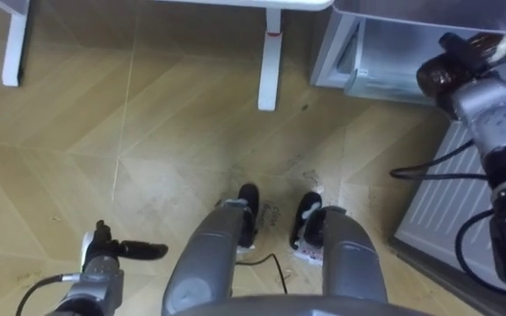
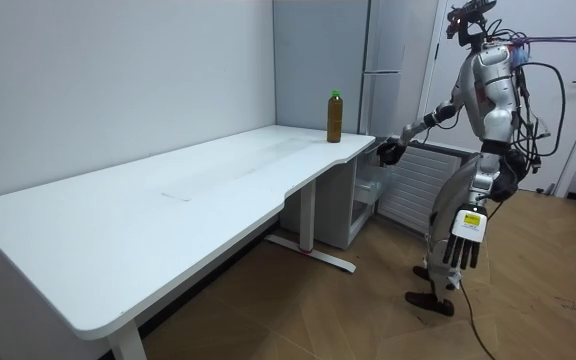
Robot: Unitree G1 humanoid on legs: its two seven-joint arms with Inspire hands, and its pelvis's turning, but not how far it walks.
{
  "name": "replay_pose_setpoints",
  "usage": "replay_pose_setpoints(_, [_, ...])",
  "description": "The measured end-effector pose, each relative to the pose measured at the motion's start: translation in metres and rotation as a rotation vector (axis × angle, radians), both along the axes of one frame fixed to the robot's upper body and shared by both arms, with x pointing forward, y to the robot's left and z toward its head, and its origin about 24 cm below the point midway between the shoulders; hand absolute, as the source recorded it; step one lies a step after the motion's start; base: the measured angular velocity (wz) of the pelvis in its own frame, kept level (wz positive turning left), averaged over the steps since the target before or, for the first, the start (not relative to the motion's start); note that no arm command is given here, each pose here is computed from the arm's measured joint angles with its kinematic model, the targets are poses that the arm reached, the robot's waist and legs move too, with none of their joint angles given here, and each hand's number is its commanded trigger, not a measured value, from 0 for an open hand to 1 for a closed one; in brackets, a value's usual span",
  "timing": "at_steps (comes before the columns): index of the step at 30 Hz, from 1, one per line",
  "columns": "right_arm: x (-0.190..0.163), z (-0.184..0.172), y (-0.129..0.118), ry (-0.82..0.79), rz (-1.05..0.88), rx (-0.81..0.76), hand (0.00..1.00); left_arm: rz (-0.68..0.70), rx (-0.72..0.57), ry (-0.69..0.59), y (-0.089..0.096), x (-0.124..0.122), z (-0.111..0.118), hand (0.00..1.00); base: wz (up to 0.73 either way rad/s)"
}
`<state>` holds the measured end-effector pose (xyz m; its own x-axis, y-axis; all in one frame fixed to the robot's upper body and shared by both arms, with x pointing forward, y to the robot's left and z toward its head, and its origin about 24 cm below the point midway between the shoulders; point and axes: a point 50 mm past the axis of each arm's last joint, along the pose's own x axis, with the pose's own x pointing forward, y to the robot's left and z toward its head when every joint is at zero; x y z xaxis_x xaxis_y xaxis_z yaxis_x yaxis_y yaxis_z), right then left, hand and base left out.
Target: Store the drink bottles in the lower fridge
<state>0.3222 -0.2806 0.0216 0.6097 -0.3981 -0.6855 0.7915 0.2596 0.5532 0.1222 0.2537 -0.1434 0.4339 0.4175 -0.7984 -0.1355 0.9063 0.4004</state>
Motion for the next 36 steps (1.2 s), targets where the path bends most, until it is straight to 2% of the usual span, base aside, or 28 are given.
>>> replay_pose_setpoints(4, [-0.005, -0.002, -0.014, -0.056, -0.134, 0.085, 1.0, -0.012, -0.021, -0.006, -0.002, 0.002, 0.0, 0.0, 0.0])
replay_pose_setpoints(11, [-0.007, 0.0, -0.02, -0.088, -0.2, 0.118, 1.0, -0.026, -0.044, -0.002, -0.003, 0.002, 0.0, 0.0, -0.02])
replay_pose_setpoints(12, [-0.006, 0.001, -0.02, -0.092, -0.205, 0.126, 0.68, -0.028, -0.043, -0.002, -0.003, 0.001, 0.0, 0.0, 0.0])
replay_pose_setpoints(13, [-0.006, 0.001, -0.02, -0.095, -0.207, 0.133, 0.0, -0.028, -0.042, 0.0, -0.002, 0.001, -0.001, 0.0, 0.0])
replay_pose_setpoints(22, [-0.006, -0.001, -0.019, -0.124, -0.231, 0.189, 0.0, -0.048, -0.087, 0.014, -0.004, 0.0, -0.002, 0.0, -0.01])
replay_pose_setpoints(36, [-0.008, -0.013, -0.021, -0.194, -0.163, 0.175, 0.0, -0.026, -0.101, 0.025, 0.003, -0.001, -0.001, 0.0, 0.01])
